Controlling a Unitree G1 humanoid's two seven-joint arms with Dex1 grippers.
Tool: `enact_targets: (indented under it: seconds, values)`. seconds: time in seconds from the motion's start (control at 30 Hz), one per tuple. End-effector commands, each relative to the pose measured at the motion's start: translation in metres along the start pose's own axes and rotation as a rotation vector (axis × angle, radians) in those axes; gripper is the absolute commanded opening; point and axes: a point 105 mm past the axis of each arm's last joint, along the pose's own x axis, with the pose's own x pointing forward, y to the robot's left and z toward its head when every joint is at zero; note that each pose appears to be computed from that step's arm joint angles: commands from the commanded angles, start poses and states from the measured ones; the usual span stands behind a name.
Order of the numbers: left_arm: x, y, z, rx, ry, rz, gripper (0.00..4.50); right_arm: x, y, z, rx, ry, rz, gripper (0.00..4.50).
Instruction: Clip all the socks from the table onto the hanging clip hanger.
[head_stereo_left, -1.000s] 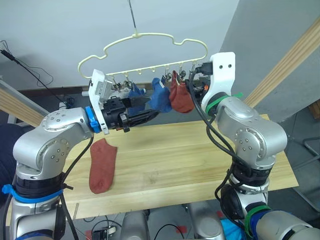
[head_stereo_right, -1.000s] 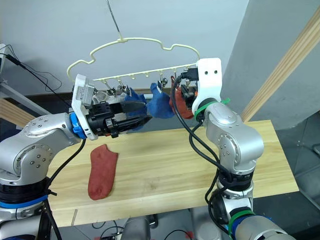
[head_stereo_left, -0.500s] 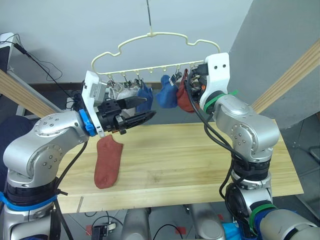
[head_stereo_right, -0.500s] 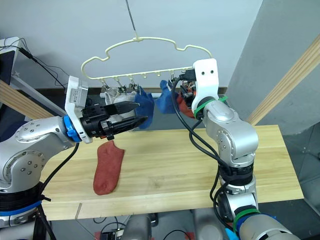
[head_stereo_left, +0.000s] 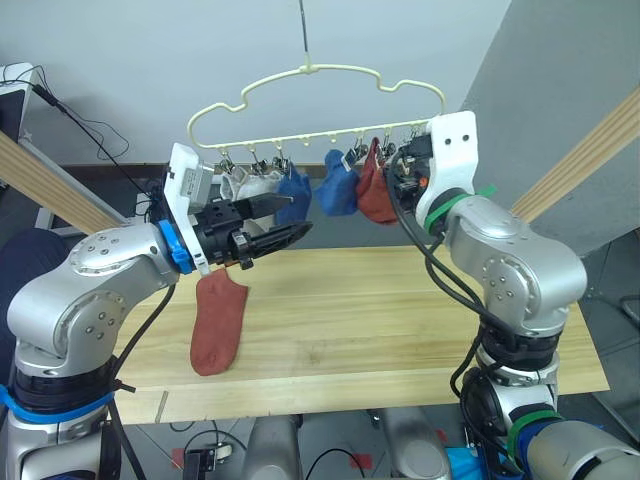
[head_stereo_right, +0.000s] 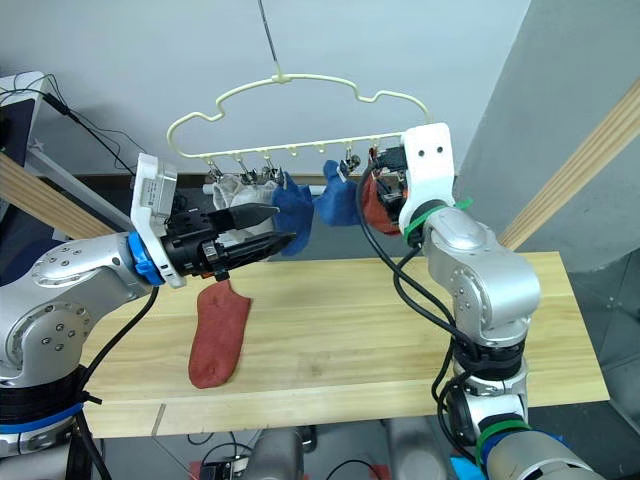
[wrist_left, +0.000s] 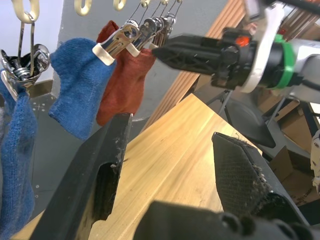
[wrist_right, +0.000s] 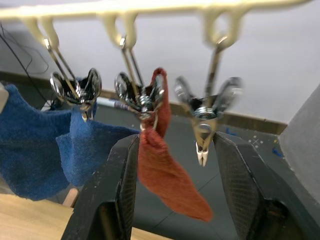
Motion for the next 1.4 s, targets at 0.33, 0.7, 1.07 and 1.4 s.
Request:
enact_targets:
  seconds: [0.33,0.7,1.07,1.4]
  values:
    - [0.003,-0.008,0.009,0.04,-0.04,-0.03,2.94,-0.002,-0.004,0.011,-0.016,-0.046,-0.025,2.42]
    - [0.001,-0.008,0.009,0.045,-0.035,-0.01,2.94,0.015,-0.008,0.013,-0.027,-0.068,-0.056,2.42]
    - [0.002,-0.009,0.008,0.042,-0.042,0.003,2.94,0.025,-0.009,0.025,-0.047,-0.106,-0.069,2.42]
    - [0.003,-0.009,0.006,0.042,-0.044,0.009,2.94,0.027,-0.02,0.027,-0.058,-0.098,-0.12,2.42]
